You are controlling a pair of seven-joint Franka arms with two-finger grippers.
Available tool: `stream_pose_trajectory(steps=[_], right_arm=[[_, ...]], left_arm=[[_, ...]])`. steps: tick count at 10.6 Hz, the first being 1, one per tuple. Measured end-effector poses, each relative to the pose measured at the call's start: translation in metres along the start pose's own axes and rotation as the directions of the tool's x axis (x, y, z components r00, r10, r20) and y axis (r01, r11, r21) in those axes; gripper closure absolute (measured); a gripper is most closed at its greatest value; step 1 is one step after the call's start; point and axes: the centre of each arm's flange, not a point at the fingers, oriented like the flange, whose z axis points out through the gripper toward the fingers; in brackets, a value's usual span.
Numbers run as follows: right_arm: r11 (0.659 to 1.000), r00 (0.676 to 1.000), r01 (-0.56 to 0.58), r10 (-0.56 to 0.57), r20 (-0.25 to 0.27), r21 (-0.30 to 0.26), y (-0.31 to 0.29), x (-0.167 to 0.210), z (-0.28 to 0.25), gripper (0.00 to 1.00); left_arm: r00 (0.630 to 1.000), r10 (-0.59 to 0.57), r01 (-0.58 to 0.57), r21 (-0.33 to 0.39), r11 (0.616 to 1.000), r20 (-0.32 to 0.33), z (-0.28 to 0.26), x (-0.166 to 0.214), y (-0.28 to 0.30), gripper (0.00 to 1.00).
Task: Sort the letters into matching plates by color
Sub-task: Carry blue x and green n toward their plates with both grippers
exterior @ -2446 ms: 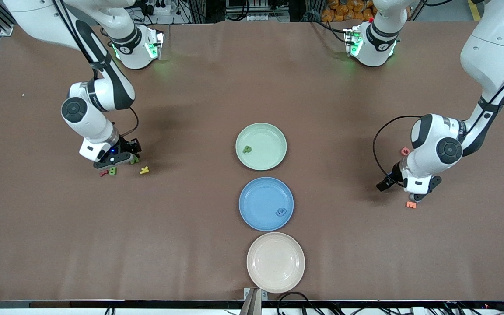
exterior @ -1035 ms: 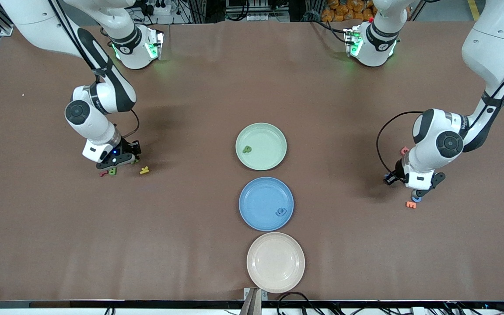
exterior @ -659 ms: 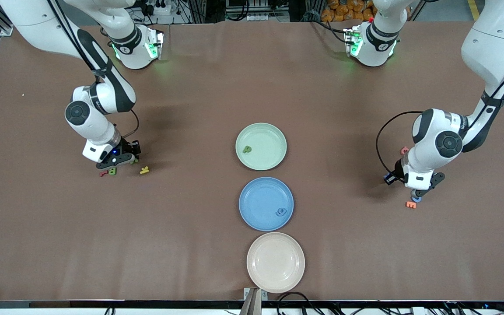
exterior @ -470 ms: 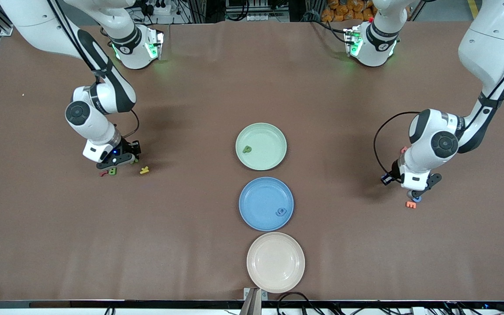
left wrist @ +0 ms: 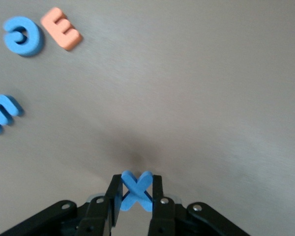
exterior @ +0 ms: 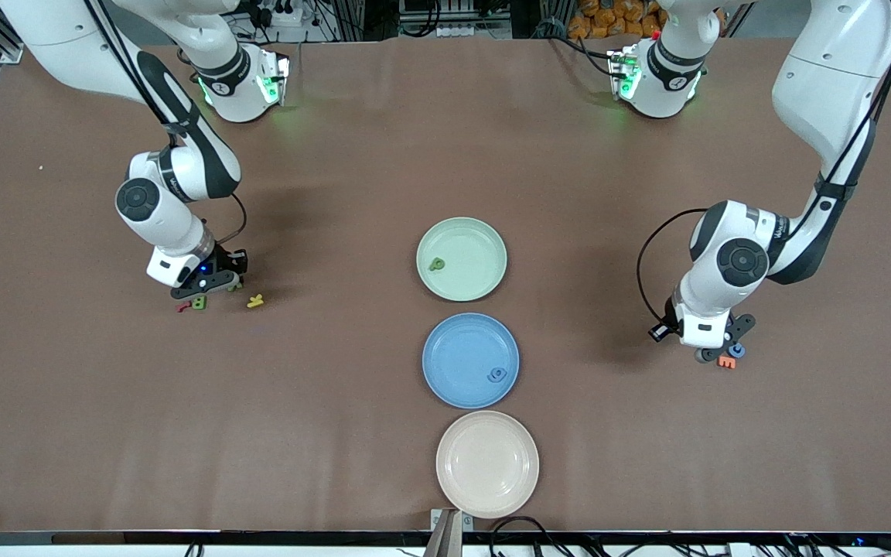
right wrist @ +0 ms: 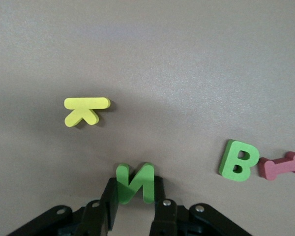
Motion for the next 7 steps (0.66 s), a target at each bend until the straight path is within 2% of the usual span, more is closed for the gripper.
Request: stream_pose_trajectory(steps=[7], right_arm=[[1.000, 1.000, -0.015, 0.015, -0.014, -0.015, 0.000, 0.010, -0.029, 0.67]], left_arm=[[0.996, -0.086, 0.088, -0.078, 0.993, 0.036, -0.072, -0.038, 0.093, 0.72]])
